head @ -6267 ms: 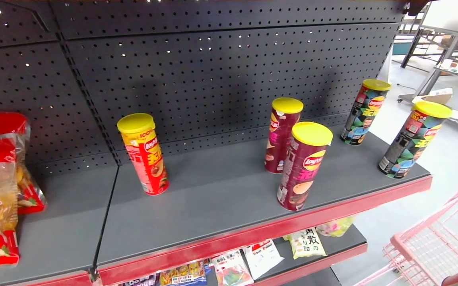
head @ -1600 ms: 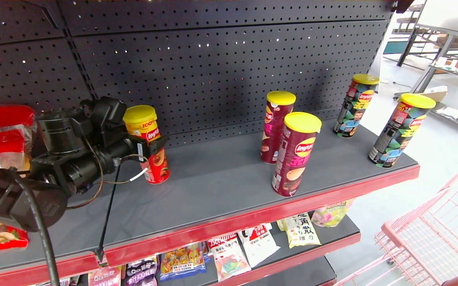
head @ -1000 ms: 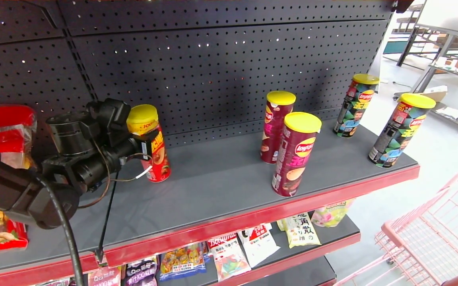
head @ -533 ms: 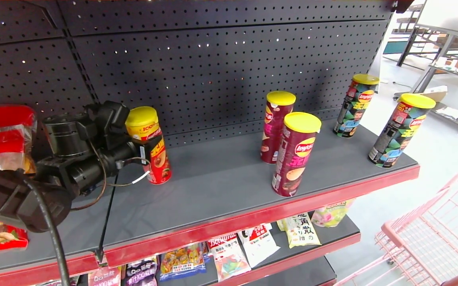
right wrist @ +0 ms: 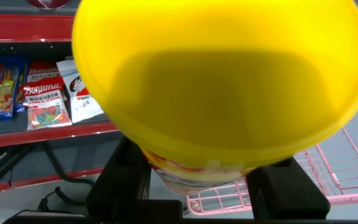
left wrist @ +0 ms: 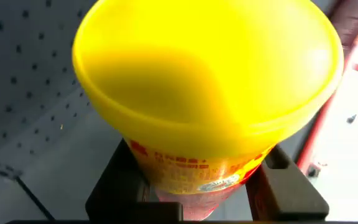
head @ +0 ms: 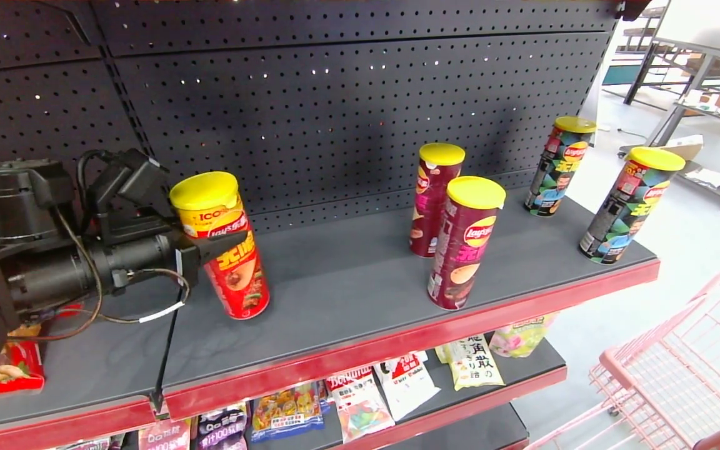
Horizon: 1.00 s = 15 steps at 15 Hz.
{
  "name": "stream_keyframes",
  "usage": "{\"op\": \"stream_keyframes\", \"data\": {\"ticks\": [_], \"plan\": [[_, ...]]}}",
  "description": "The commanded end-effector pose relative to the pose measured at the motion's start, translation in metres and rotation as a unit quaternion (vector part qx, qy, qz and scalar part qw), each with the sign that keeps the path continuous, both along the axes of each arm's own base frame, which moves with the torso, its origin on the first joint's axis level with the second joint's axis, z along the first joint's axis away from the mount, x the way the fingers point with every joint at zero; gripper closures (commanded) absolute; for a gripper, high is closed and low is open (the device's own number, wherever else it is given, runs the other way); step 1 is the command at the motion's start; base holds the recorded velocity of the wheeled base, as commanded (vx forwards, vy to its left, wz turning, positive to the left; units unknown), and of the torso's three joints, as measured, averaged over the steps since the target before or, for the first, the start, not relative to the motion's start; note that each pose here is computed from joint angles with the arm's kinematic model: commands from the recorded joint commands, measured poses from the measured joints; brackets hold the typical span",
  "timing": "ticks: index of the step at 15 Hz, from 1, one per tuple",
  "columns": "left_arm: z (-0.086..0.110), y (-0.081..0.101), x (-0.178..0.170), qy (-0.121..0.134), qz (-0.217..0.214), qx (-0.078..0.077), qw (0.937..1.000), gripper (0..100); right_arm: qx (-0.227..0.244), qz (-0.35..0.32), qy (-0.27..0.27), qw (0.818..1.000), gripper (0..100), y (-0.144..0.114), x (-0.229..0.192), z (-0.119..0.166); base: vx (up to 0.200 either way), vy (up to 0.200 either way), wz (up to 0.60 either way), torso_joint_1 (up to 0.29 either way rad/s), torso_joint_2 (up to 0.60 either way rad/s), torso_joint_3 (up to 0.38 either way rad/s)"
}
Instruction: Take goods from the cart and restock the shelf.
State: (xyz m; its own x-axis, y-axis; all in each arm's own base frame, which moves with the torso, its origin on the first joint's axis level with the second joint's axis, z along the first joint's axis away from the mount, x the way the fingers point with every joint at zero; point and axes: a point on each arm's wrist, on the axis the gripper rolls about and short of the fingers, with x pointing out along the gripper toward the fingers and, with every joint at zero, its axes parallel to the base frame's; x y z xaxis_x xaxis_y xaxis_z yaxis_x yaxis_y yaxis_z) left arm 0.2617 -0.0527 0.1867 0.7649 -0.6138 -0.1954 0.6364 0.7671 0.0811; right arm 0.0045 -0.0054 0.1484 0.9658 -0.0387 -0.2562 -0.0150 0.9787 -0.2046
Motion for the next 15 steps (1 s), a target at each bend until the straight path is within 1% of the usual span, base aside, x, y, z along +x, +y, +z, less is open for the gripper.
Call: {"op": "stream_keyframes", "data": {"ticks": [1,2,3,5,6,8,10,11,13,14,15], "plan": [[0.001,0.003,-0.009,-0.003,-0.023,-0.006,0.9997,100,-0.001,-0.003,0.002,1.0,100,0.001,0.004,0.008,0.0,0.0,0.0,0.0,0.0,0.0],[-0.003,0.006,-0.013,0.002,-0.038,-0.008,0.9992,100,-0.001,-0.006,0.0,1.0,100,0.001,0.005,0.011,0.0,0.0,0.0,0.0,0.0,0.0],[-0.008,0.008,-0.016,0.006,-0.055,-0.005,0.9984,100,-0.001,-0.01,0.002,1.0,100,0.001,0.006,0.013,0.0,0.0,0.0,0.0,0.0,0.0],[-0.02,0.019,-0.021,0.012,-0.085,0.005,0.9963,100,0.0,-0.014,0.003,1.0,100,0.001,0.007,0.013,0.0,0.0,0.0,0.0,0.0,0.0],[-0.026,0.025,-0.021,0.01,-0.09,0.012,0.9958,100,-0.001,-0.014,0.005,1.0,100,0.002,0.007,0.013,0.0,0.0,0.0,0.0,0.0,0.0],[-0.028,0.034,-0.017,0.003,-0.089,0.017,0.9959,100,-0.002,-0.013,0.009,1.0,100,0.002,0.008,0.012,0.0,0.0,0.0,0.0,0.0,0.0],[-0.028,0.037,-0.013,-0.002,-0.084,0.019,0.9963,100,-0.003,-0.013,0.013,1.0,100,0.002,0.01,0.012,0.0,0.0,0.0,0.0,0.0,0.0],[-0.031,0.036,-0.015,0.002,-0.081,0.021,0.9965,100,-0.003,-0.013,0.015,1.0,100,0.002,0.01,0.012,0.0,0.0,0.0,0.0,0.0,0.0],[-0.03,0.036,-0.013,-0.007,-0.082,0.023,0.9963,100,-0.003,-0.013,0.013,1.0,100,0.002,0.01,0.013,0.0,0.0,0.0,0.0,0.0,0.0],[-0.029,0.037,-0.011,-0.008,-0.08,0.021,0.9965,100,-0.003,-0.013,0.013,1.0,100,0.002,0.01,0.013,0.0,0.0,0.0,0.0,0.0,0.0],[-0.031,0.037,-0.013,0.001,-0.082,0.014,0.9965,100,-0.003,-0.013,0.014,1.0,100,0.002,0.01,0.012,0.0,0.0,0.0,0.0,0.0,0.0]]}}
